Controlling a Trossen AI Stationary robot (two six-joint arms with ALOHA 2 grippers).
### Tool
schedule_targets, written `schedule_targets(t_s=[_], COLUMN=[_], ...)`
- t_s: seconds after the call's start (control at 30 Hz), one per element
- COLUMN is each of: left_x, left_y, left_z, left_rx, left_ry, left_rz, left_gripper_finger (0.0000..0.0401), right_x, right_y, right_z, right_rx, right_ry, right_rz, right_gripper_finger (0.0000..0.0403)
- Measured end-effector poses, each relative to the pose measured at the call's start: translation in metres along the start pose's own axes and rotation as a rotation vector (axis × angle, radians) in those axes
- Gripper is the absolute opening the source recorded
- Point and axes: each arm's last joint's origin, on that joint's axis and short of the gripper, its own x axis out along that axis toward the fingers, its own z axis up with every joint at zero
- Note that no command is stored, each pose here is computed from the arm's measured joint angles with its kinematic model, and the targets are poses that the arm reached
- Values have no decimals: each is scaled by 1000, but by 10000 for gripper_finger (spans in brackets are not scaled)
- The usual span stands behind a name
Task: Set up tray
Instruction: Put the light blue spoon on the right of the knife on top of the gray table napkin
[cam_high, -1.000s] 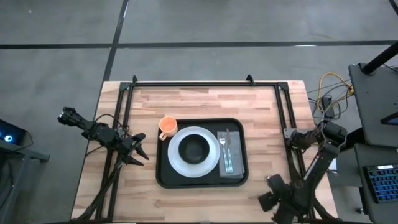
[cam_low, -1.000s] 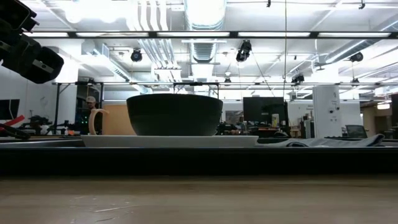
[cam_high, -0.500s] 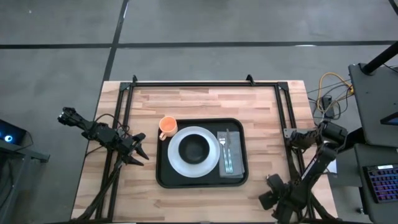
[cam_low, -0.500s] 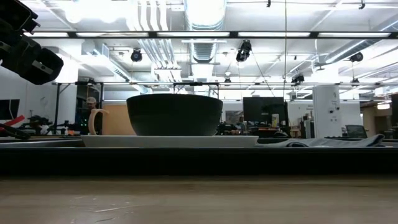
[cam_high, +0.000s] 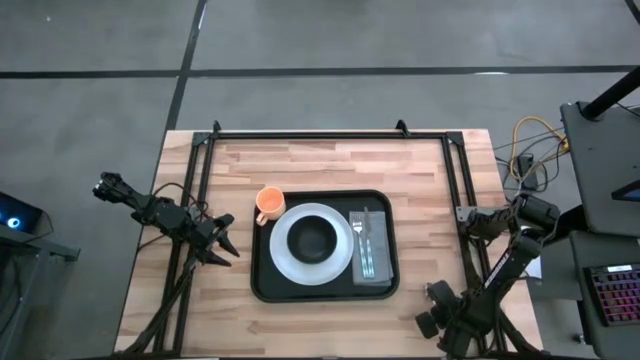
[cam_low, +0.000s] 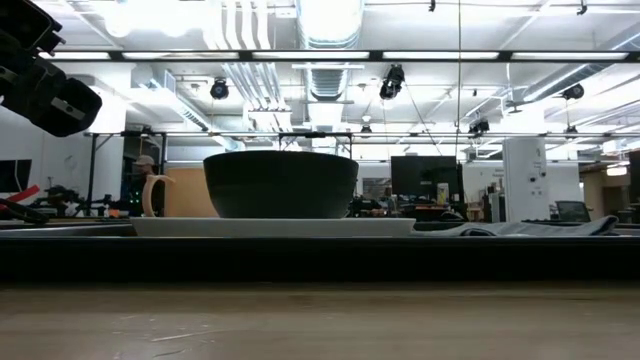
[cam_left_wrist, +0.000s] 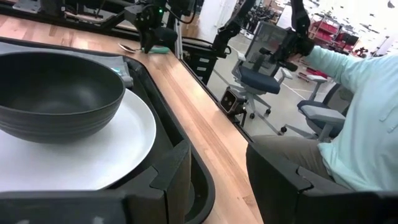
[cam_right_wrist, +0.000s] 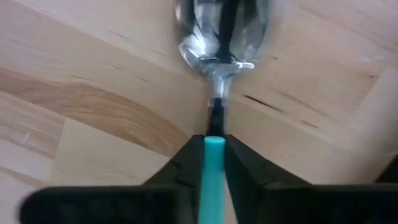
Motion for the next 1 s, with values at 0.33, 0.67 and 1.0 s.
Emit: schedule_targets(t_s=[0.33,0.67,1.0], left_x=[0,0,0], left_y=[0,0,0], left_z=[0,0,0], left_rx=[0,0,0], left_ry=[-2,-3,-3], left_rz=[0,-1,-1], left_gripper_finger=[136,136,136], right_x=[-41,-101,-98], right_y=[11,51,77], right_z=[33,112,207], right_rx=[87,186,200], right_ry=[-157,-315,-286], right_rz=[-212,-62,108], right_gripper_finger=[25,24,24])
